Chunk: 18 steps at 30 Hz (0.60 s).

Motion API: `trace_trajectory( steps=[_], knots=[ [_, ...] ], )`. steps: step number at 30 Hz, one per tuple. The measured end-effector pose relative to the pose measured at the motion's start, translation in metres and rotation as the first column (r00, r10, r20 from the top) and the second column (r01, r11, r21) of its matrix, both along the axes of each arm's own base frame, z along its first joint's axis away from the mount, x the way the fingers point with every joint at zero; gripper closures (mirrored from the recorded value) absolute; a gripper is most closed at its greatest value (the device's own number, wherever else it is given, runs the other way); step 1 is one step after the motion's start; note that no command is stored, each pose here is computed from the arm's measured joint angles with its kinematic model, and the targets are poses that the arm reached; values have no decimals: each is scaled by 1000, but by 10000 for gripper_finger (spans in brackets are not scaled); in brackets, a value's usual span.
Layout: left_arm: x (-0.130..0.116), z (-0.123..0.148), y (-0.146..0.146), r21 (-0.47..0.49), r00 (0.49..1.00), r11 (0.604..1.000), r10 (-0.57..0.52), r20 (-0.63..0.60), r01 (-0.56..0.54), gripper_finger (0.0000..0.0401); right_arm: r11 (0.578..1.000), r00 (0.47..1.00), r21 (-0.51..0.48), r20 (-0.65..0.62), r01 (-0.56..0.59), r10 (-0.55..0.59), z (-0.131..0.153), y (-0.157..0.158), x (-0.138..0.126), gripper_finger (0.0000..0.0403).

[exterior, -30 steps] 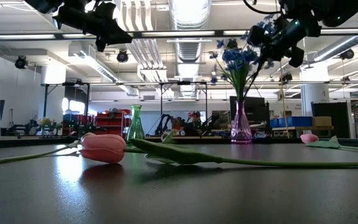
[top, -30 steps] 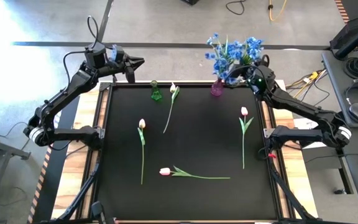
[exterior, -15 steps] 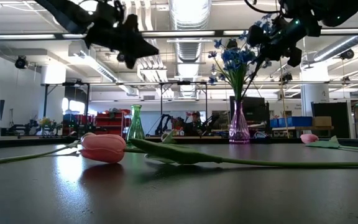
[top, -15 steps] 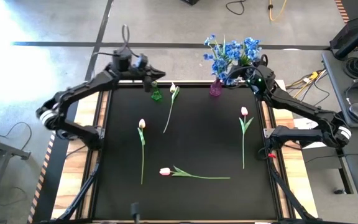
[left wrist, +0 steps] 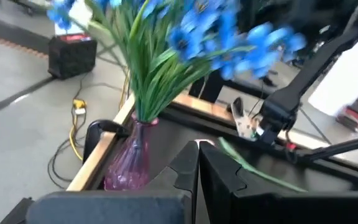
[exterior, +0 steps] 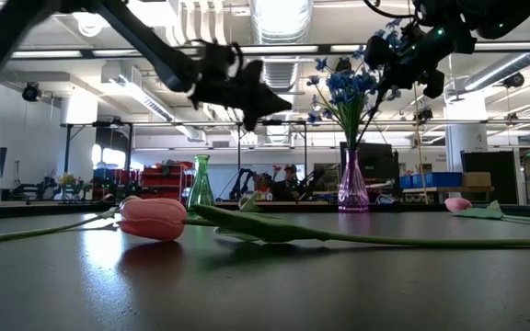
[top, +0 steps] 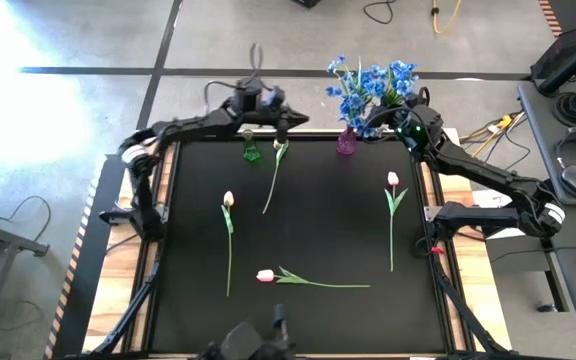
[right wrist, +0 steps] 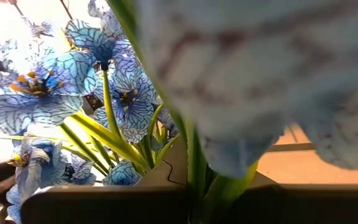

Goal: Sort flowers into vase by color
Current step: Put the blue flowers into the violet vase

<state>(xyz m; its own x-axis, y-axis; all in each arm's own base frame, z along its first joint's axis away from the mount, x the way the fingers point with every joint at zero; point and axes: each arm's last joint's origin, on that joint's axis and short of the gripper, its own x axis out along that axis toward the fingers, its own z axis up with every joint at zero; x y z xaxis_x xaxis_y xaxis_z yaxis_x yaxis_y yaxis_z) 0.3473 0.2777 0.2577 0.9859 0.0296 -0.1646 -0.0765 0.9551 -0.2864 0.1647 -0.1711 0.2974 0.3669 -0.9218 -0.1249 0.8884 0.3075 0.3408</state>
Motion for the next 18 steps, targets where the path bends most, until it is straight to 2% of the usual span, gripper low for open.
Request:
trace_trajectory(
  steps=[9,12,18],
  knots=[
    [55,-27,37,33,990,998,-43,-134,48,392,1000,1000,11,25,-17,17,0,0,1,391],
    [72,-38,45,27,977,996,-72,-200,79,364,1000,999,13,28,-24,23,0,1,1,391],
    [104,-45,51,35,955,988,-136,-265,150,274,1000,999,17,36,-25,24,0,1,1,390]
  ],
)
